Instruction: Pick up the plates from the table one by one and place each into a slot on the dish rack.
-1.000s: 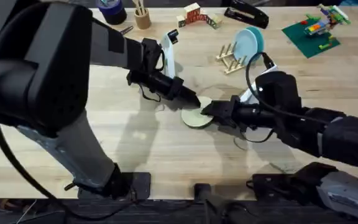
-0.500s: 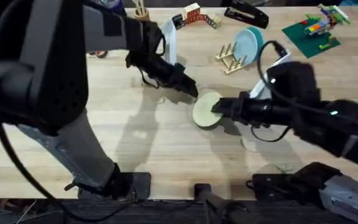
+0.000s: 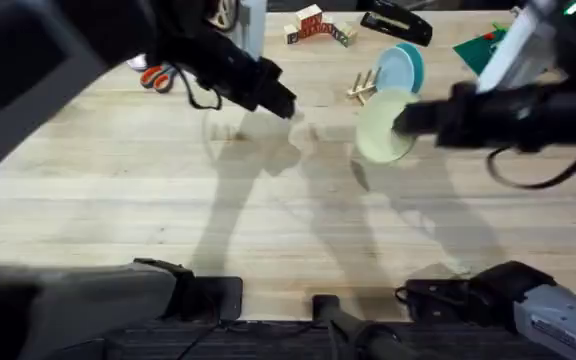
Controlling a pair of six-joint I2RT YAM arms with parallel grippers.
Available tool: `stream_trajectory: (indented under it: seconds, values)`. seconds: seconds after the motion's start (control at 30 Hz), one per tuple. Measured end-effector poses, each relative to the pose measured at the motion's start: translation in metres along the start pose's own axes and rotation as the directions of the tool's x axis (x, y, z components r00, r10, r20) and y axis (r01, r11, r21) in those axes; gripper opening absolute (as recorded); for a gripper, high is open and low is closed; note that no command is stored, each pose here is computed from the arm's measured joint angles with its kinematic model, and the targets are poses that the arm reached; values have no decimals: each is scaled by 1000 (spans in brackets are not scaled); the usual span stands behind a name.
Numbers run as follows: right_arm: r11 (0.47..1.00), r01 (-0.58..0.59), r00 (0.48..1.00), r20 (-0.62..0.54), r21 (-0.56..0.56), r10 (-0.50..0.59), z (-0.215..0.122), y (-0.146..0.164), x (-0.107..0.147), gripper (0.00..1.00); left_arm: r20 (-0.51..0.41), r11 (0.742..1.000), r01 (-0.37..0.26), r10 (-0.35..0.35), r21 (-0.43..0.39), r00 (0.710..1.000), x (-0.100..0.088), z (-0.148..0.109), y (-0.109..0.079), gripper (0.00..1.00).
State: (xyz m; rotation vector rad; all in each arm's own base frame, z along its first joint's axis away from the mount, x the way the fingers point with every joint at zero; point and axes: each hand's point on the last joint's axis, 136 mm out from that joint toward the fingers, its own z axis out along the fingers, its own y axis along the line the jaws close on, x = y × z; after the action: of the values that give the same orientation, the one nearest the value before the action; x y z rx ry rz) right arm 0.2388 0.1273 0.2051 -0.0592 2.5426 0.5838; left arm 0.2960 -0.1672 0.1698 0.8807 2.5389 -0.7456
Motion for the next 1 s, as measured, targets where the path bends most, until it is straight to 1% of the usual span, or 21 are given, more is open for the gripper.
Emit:
stream_trajectory:
  seconds: [0.1, 0.17, 0.23, 0.37, 0.53, 0.57, 0.6, 0.63, 0.67, 0.73, 0.77, 0.8, 0.83, 0.93, 1.0]
  values:
    - [998, 60, 998, 20, 36, -61, -19, -6, -20, 31, 31, 993, -14, 18, -116, 999, -1, -24, 1, 40]
    - [993, 101, 994, 23, 63, -103, -28, -10, -31, 31, 53, 982, -28, 38, -187, 998, 0, -40, -3, 39]
    - [986, 141, 990, 16, 84, -143, -34, -14, -42, 31, 70, 970, -40, 58, -238, 996, 3, -55, -8, 40]
    - [965, 236, 971, -2, 113, -238, -39, -15, -63, 31, 98, 953, -43, 75, -299, 992, 13, -81, -19, 38]
    - [922, 352, 935, -29, 158, -353, -44, -16, -89, 31, 105, 942, -42, 81, -332, 991, 26, -98, -27, 40]
    - [913, 373, 927, -32, 167, -373, -45, -16, -93, 31, 102, 941, -41, 79, -335, 992, 28, -100, -28, 65]
    - [902, 393, 919, -36, 179, -393, -45, -17, -99, 31, 99, 941, -40, 78, -336, 992, 30, -101, -29, 161]
    - [889, 415, 909, -38, 192, -415, -46, -17, -105, 31, 96, 941, -38, 74, -335, 993, 31, -101, -29, 278]
    - [876, 436, 898, -42, 207, -438, -47, -18, -111, 31, 94, 941, -35, 70, -336, 993, 33, -101, -30, 446]
    - [850, 474, 878, -49, 231, -477, -47, -21, -121, 31, 90, 941, -33, 68, -336, 994, 34, -101, -29, 739]
    - [835, 496, 865, -55, 239, -498, -47, -22, -125, 31, 90, 941, -33, 67, -336, 994, 34, -101, -29, 912]
    - [822, 514, 855, -61, 245, -516, -46, -23, -129, 31, 91, 941, -30, 64, -336, 994, 34, -101, -29, 970]
    - [806, 535, 841, -69, 251, -537, -45, -24, -133, 31, 91, 941, -29, 63, -336, 994, 34, -101, -29, 987]
    - [772, 577, 811, -76, 267, -580, -42, -28, -143, 31, 90, 941, -29, 63, -336, 994, 34, -101, -29, 992]
    - [758, 588, 801, -71, 282, -594, -41, -32, -150, 31, 90, 941, -29, 63, -336, 994, 34, -101, -29, 994]
